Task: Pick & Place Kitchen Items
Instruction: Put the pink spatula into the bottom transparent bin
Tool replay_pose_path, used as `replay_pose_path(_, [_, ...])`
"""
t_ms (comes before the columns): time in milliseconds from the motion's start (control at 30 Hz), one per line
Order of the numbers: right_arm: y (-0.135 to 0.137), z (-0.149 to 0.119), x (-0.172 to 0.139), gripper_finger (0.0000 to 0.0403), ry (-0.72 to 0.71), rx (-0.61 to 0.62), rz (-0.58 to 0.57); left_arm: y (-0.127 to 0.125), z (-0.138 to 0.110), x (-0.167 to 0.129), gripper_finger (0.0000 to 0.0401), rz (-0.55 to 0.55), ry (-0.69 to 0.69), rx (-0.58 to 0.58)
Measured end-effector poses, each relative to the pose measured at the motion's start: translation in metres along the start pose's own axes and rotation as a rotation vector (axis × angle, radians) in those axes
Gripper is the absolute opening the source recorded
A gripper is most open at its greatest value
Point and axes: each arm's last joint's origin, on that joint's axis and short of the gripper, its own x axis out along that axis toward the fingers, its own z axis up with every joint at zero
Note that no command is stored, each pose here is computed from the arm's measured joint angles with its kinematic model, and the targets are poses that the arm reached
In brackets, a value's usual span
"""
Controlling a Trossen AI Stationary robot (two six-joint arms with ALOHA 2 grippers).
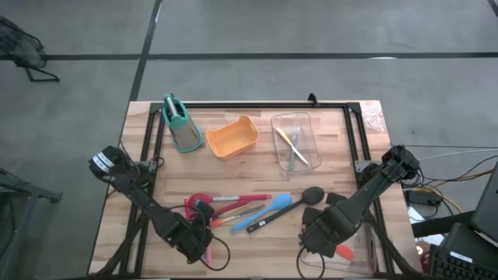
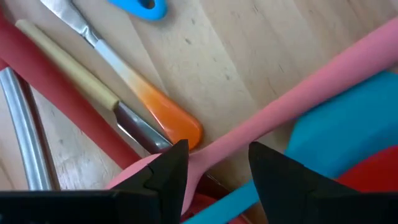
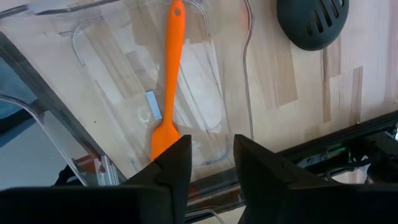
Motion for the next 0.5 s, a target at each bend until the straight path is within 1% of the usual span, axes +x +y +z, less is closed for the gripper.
replay_pose_path(167, [0.0004,0.0002,0.0000,0.0097,-0.002,-0.003,0.004,0.0029,-0.0009,0.0028,0.0165,0.003,0.000,-0.001])
replay_pose_path(500, [0.0009,0.0005,0.0001,0.0065,-0.005,-0.004,0.009,0.0064,-0.0036,0.0088,0.0118,0.014,-0.011,0.007])
